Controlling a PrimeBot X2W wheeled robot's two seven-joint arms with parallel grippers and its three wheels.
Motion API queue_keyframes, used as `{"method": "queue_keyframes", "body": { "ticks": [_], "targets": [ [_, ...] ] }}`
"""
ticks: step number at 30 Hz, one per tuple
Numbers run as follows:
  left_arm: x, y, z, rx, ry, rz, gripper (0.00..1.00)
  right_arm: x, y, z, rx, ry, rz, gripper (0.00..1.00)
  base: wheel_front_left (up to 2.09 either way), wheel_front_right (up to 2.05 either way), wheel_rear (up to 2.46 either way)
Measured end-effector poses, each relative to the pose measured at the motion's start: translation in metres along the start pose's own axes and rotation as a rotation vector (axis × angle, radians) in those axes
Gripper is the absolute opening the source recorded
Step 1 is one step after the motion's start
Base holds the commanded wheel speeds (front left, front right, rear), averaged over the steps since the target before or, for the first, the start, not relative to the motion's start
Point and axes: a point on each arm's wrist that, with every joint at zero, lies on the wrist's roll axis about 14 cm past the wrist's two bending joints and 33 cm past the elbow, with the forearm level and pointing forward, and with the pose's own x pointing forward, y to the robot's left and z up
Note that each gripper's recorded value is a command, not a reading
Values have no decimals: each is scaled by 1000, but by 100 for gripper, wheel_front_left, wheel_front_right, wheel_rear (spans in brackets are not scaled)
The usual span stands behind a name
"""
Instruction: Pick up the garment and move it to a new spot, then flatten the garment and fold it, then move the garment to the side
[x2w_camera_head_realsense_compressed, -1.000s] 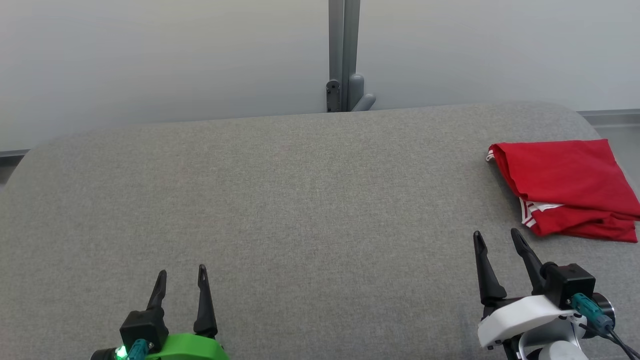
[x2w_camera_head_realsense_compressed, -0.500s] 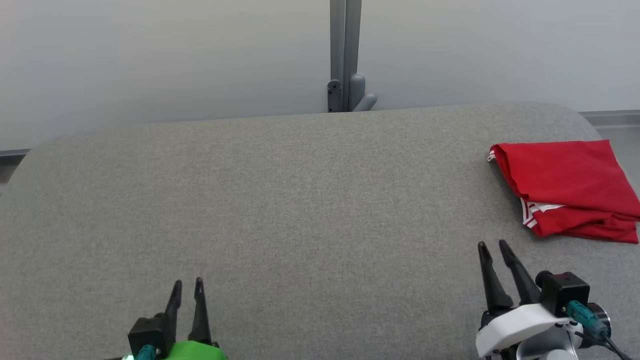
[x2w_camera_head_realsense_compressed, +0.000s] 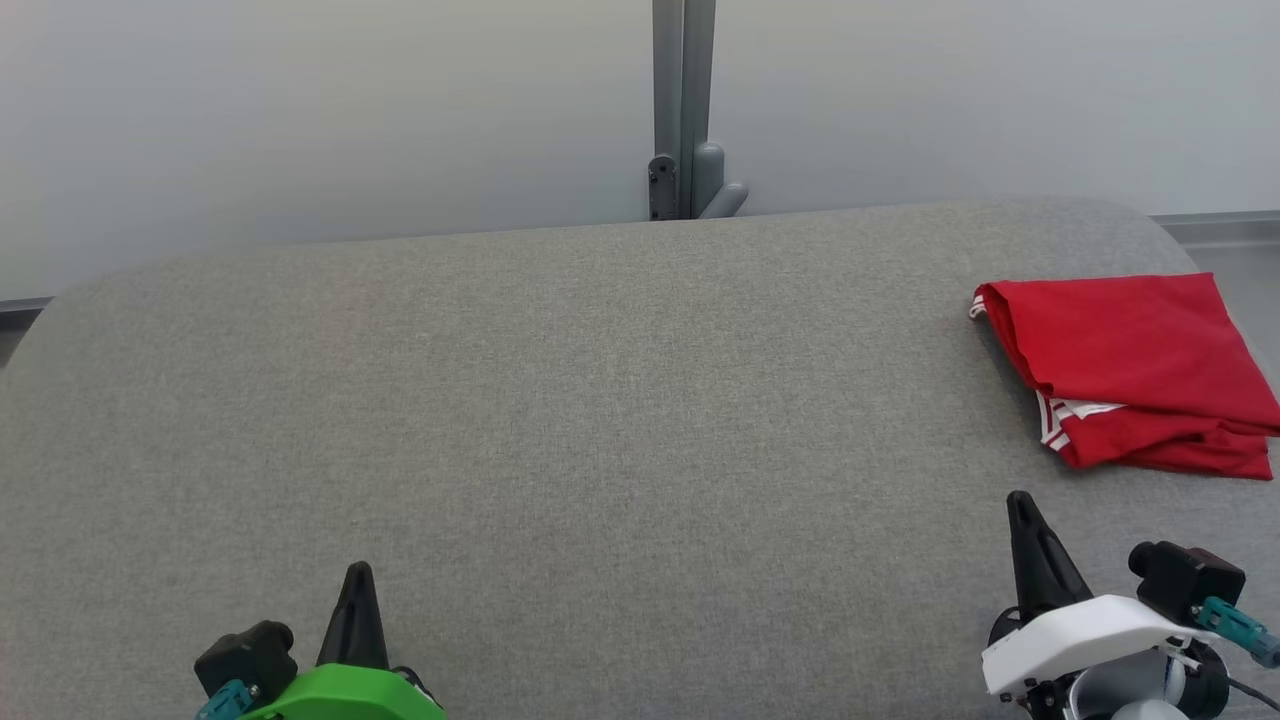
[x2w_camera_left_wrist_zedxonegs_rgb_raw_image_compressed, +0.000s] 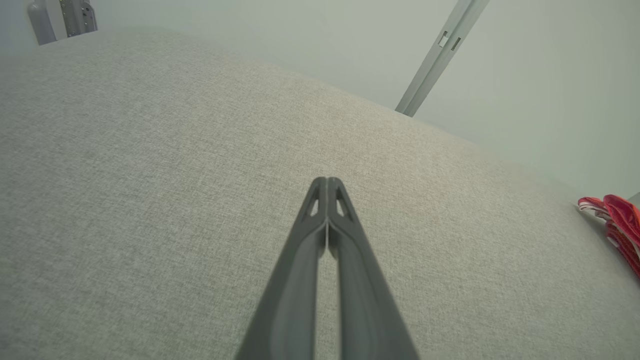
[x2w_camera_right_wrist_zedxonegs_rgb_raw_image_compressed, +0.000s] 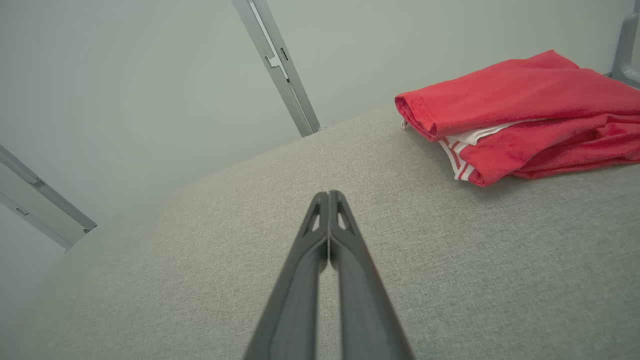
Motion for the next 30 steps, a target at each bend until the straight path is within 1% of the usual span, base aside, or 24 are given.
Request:
{"method": "queue_keyframes", "body": {
  "ticks": [17,30],
  "targets": [
    [13,-2,7,-269,26,-1,0,1,-19,5,268,-5,-71,0,0,0,0],
    [21,-5,11,-438,41,-15,0,2,-30,9,445,-17,-104,0,0,0,0]
  ]
}}
